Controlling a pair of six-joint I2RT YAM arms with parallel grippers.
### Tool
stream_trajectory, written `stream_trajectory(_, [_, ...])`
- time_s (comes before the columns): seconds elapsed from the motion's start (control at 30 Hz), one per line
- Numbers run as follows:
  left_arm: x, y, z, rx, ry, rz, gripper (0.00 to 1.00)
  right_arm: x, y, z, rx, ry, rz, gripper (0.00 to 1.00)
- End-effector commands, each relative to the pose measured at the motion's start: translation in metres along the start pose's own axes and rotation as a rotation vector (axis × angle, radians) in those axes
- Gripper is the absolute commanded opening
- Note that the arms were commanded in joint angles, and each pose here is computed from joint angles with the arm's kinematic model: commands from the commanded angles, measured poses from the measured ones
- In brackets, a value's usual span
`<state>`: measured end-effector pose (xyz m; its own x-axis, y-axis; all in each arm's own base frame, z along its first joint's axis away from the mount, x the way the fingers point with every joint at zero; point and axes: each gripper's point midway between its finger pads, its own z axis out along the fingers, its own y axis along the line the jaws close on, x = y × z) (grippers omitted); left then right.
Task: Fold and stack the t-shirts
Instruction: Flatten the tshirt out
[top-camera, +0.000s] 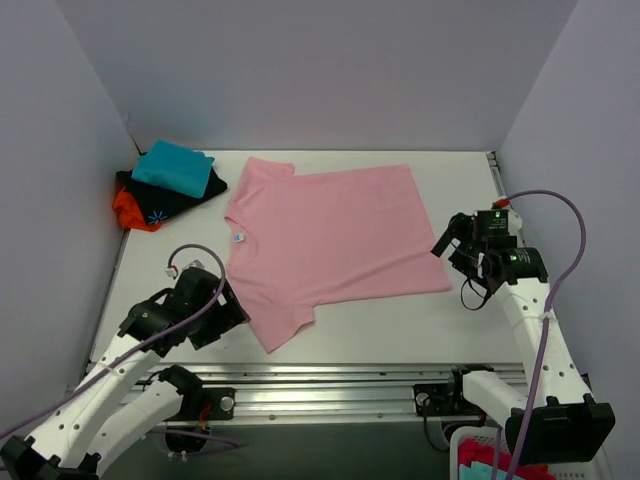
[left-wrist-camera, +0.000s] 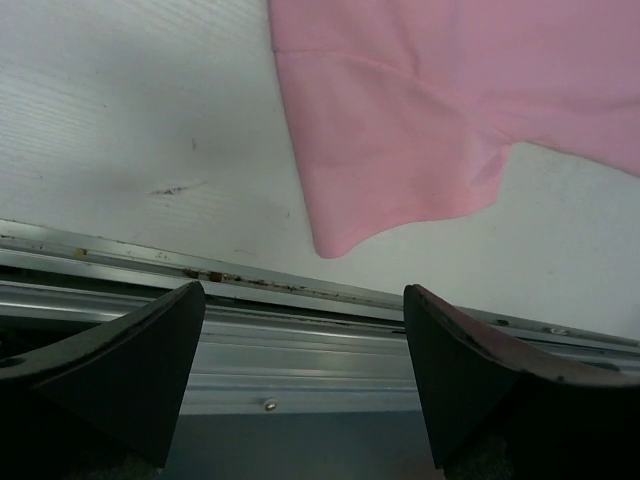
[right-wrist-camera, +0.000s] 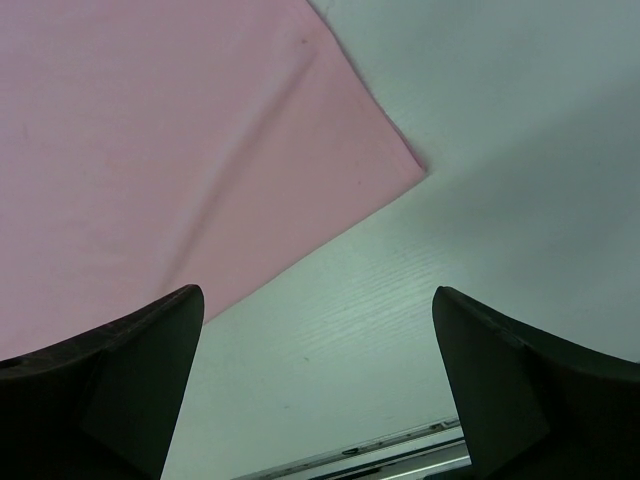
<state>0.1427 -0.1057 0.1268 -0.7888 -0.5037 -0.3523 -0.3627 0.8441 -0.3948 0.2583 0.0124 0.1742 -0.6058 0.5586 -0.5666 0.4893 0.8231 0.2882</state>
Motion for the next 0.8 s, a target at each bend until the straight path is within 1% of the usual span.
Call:
stream_trajectory(0.0, [0.012,-0.005,0.028,-0.085,0.035,-0.022,0.89,0.004,0.000,-0.007,-0.005,0.036,-0.026,0.94])
stream_trajectory(0.03, [0.020,-0.005,0.036,-0.118,0.043,-0.065,0.89,0.003,0.001,-0.008,-0.009,0.033,-0.029,0.94])
stream_trajectory(0.07, [0.021,-0.006,0.044,-0.135,0.015,-0.050,0.89,0.004,0.001,-0.007,-0.004,0.040,-0.032,0.94])
stream_trajectory(0.1, [0.035,-0.012,0.048,-0.125,0.029,0.009,0.89,0.002,0.003,-0.009,-0.007,0.037,-0.033,0.94])
stream_trajectory(0.13, [0.041,-0.019,0.057,-0.130,0.025,0.007,0.89,0.003,0.001,-0.008,0.002,0.051,-0.038,0.94])
stream_trajectory(0.2, [0.059,-0.027,0.065,-0.142,0.056,0.065,0.89,0.001,0.001,-0.010,0.004,0.048,-0.042,0.94])
stream_trajectory(0.3, [0.072,-0.028,0.074,-0.168,0.070,0.058,0.89,-0.001,-0.002,-0.013,0.020,0.040,-0.057,0.94])
stream_trajectory(0.33, [0.077,-0.031,0.077,-0.151,0.068,0.054,0.89,0.002,-0.003,-0.012,0.025,0.048,-0.061,0.94])
stream_trajectory(0.47, [0.077,-0.034,0.085,-0.116,0.040,0.039,0.89,0.008,-0.004,-0.010,0.025,0.063,-0.071,0.93])
stream_trajectory(0.67, [0.084,-0.026,0.099,-0.164,0.044,0.026,0.88,0.011,-0.005,-0.008,0.037,0.074,-0.089,0.93])
stream_trajectory(0.73, [0.085,-0.023,0.104,-0.179,0.035,0.010,0.84,0.010,-0.005,-0.008,0.044,0.068,-0.095,0.93])
stream_trajectory(0.77, [0.086,-0.023,0.106,-0.181,0.033,0.004,0.81,0.009,-0.004,-0.009,0.042,0.066,-0.100,0.93])
